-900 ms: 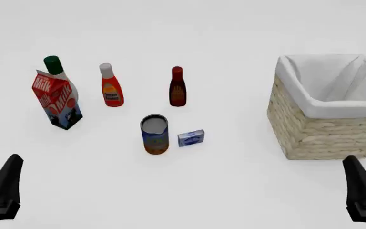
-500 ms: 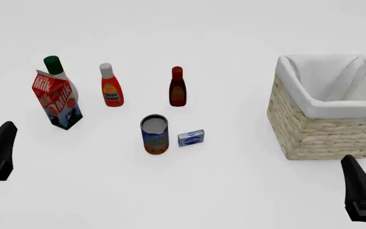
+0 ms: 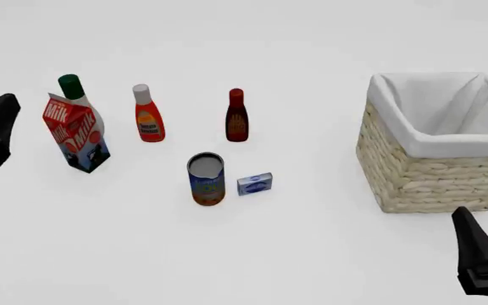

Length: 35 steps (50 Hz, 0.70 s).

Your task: Pick the ketchup and place it in the basket.

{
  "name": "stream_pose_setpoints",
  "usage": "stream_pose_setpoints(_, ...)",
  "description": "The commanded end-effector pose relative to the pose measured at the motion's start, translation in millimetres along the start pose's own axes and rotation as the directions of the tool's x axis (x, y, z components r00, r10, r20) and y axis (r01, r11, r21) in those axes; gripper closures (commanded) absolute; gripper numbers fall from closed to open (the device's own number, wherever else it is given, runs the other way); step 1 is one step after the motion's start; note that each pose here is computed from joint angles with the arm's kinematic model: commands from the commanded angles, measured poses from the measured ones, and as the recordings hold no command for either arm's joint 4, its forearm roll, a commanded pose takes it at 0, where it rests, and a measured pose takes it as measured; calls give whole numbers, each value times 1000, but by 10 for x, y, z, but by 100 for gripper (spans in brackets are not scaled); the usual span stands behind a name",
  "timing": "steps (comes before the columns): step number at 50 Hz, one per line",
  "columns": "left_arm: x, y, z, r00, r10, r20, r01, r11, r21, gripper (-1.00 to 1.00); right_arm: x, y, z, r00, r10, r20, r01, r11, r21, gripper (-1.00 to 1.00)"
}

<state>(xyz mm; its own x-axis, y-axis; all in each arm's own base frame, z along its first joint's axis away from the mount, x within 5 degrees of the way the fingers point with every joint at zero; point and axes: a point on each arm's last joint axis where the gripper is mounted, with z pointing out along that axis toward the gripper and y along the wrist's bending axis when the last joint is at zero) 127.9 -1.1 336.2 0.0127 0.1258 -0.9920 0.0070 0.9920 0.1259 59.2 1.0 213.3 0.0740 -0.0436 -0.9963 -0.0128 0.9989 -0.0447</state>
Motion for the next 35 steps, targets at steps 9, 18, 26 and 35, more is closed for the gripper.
stream_pose_setpoints(9,-332,-10,410,997,68,-26,-67,997,36,-100,1,2,21,1000,-24,-7,24,1000,-4,-100)
stream_pose_setpoints(18,-515,-20,603,998,61,-27,-60,997,51,-100,0,2,23,1000,-26,-8,26,1000,-3,-100)
stream_pose_setpoints(26,-635,-81,796,998,55,-28,-52,995,83,-100,-1,2,35,1000,-29,-9,29,1000,-3,-100)
stream_pose_setpoints(35,-708,-133,984,998,68,-15,-66,993,102,-100,2,5,28,999,-37,-9,37,999,-9,-100)
